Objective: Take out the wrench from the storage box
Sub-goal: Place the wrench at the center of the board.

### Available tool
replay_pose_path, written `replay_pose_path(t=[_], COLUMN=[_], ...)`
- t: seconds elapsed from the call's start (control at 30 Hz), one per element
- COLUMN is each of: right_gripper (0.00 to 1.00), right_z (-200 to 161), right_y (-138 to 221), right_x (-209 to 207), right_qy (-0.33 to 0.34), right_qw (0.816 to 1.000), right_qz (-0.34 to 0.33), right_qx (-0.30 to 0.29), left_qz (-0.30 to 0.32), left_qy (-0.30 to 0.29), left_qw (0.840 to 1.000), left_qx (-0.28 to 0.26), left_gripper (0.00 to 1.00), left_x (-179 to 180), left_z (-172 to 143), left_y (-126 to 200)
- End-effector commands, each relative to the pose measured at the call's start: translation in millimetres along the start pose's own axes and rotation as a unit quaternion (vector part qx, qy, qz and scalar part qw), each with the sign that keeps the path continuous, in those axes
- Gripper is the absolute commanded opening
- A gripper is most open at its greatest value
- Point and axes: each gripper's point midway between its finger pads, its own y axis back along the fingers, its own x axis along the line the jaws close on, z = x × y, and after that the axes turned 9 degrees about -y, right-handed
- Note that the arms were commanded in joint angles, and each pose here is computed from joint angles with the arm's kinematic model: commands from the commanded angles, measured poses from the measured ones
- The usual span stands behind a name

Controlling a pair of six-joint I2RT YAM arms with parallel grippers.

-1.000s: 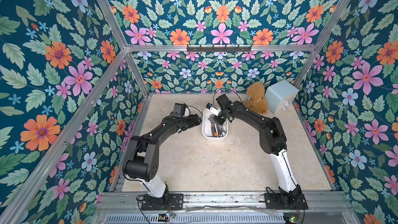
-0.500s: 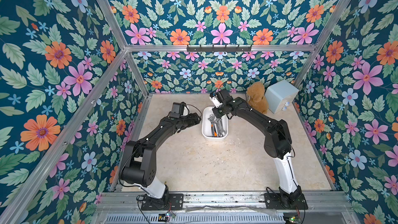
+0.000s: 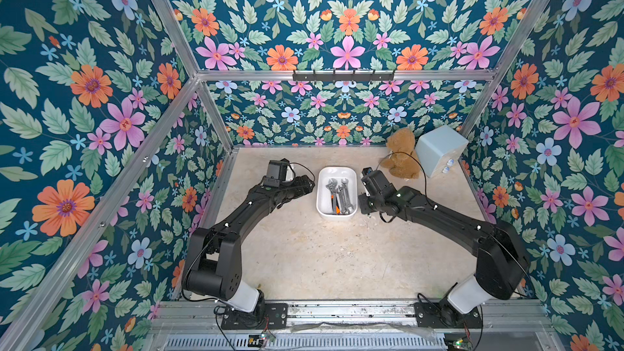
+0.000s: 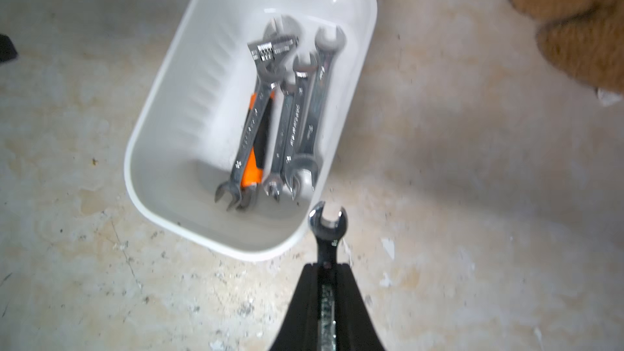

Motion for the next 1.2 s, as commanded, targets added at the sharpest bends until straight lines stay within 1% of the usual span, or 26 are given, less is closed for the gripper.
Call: replay_pose_path(t=[0.0, 0.13, 0.27, 0.53, 0.7, 0.73, 0.83, 0.9, 1.0, 1.17], right_gripper=[0.0, 0.0, 0.0, 0.0, 0.0, 0.01, 0.13, 0.19, 0.26, 0.34], right_z=[-26, -61, -84, -110, -116, -116, -116, -114, -109, -102], right_y=[-4, -14, -28, -48, -49, -49, -47, -44, -39, -32], right_x=[-7, -14, -21, -29, -34, -34, -36, -35, -35, -30], right_qy=[-0.075, -0.106, -0.122, -0.149, -0.149, -0.149, -0.147, -0.143, -0.137, -0.124], right_qw=[0.997, 0.994, 0.991, 0.985, 0.984, 0.984, 0.984, 0.985, 0.986, 0.989], right_qz=[-0.008, -0.013, -0.027, -0.042, -0.052, -0.054, -0.058, -0.059, -0.058, -0.046], right_qx=[-0.006, 0.014, 0.036, 0.069, 0.078, 0.078, 0.079, 0.078, 0.072, 0.067], left_qz=[-0.005, -0.005, -0.001, 0.003, 0.005, 0.005, 0.005, 0.007, 0.012, 0.018], left_qy=[-0.001, -0.005, -0.009, -0.011, -0.012, -0.012, -0.01, -0.009, -0.007, -0.005], left_qw=[1.0, 1.0, 1.0, 1.0, 1.0, 1.0, 1.0, 1.0, 1.0, 1.0], left_qx=[-0.011, -0.012, -0.015, -0.01, -0.007, -0.006, -0.002, 0.0, 0.0, 0.002], left_gripper=[0.84, 0.85, 0.85, 0.85, 0.85, 0.85, 0.85, 0.85, 0.85, 0.85], left_x=[-4, -6, -6, -4, -2, -2, -1, 0, 2, 7], left_z=[4, 5, 6, 5, 5, 4, 3, 1, 1, -1], left_y=[2, 3, 5, 3, 2, 1, -1, -2, -4, -8])
